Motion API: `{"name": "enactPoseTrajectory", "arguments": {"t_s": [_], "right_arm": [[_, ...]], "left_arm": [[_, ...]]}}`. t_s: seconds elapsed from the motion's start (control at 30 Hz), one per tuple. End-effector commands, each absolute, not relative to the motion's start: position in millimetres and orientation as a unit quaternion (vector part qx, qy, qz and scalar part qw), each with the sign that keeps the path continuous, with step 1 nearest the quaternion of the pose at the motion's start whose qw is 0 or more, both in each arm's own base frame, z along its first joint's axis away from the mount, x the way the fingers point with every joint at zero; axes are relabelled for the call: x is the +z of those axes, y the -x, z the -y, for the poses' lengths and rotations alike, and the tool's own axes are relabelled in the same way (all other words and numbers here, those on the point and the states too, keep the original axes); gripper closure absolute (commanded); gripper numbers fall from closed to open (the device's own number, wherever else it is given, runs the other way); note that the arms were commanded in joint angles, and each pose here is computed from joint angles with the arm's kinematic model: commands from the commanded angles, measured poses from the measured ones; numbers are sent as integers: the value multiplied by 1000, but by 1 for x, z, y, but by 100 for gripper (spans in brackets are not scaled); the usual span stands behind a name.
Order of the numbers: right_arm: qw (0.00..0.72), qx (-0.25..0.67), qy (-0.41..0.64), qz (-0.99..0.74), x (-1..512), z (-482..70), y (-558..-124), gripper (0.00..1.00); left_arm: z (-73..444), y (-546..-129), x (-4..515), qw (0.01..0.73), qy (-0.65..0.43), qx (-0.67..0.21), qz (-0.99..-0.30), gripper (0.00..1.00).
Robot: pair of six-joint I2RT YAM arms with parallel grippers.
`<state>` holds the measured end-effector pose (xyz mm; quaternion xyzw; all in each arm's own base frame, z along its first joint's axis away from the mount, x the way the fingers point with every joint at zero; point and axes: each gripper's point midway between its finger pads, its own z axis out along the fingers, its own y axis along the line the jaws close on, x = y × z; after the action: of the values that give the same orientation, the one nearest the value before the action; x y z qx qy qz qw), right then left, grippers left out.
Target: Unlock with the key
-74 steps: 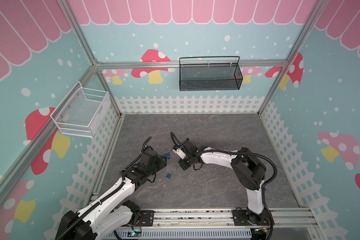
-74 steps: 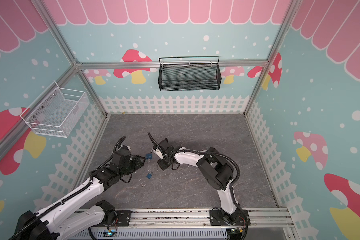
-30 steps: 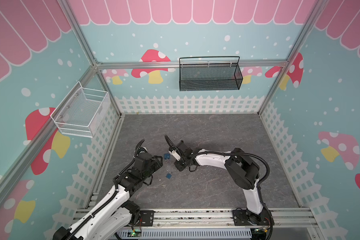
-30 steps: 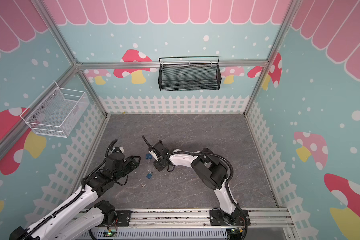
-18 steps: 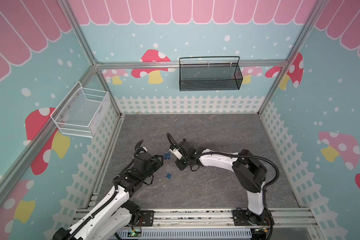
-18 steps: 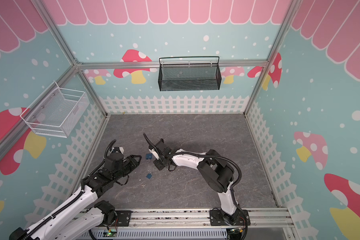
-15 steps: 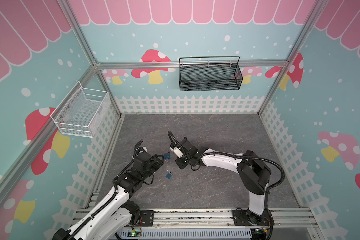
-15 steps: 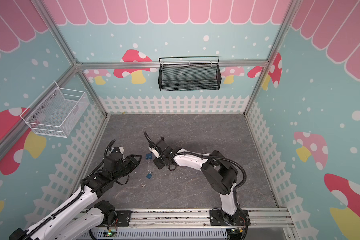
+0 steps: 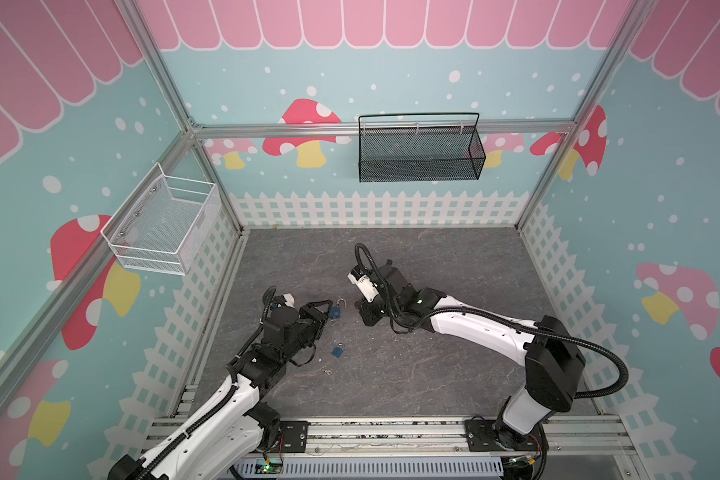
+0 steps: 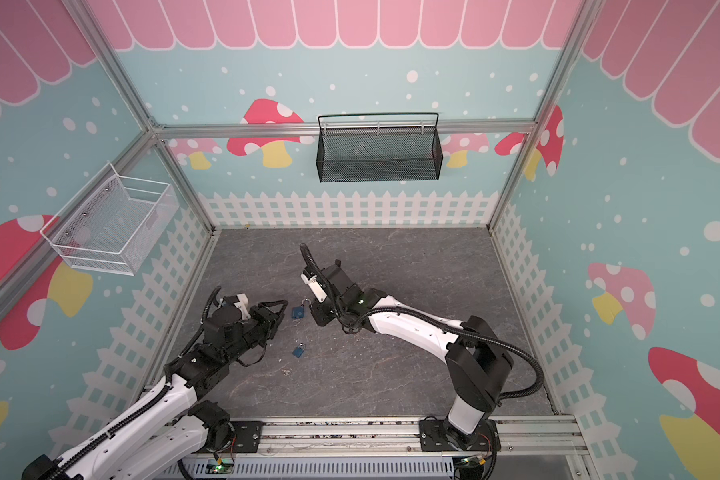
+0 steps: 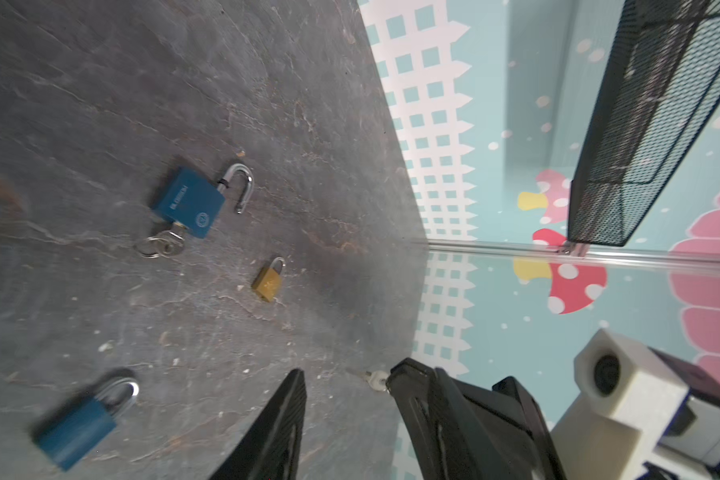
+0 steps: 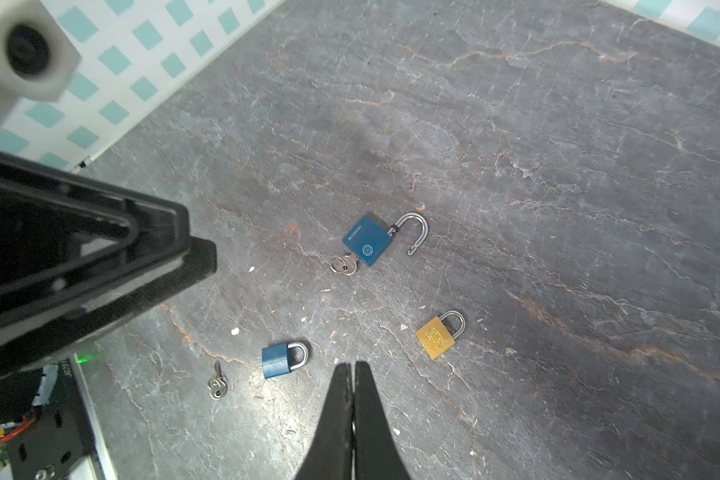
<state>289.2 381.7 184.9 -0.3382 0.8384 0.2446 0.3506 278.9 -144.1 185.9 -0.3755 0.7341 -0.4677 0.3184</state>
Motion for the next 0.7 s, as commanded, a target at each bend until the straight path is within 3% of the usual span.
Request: {"name": "enactPoseTrajectory", "arguments": {"t_s": [0.0,0.43,0.67], "right_arm": [[358,280,324,-830,206,-382,-282,100],[394,371,312,-781,268,-390,-265,100],[385,370,268,-802,286,-382,-269,100]], "left_arm": [[151,-287,206,298,408,-530,-681,52],[198,-301,224,233,413,-594,-650,42],[190,-304,234,298,372,-560,-677,42]]}}
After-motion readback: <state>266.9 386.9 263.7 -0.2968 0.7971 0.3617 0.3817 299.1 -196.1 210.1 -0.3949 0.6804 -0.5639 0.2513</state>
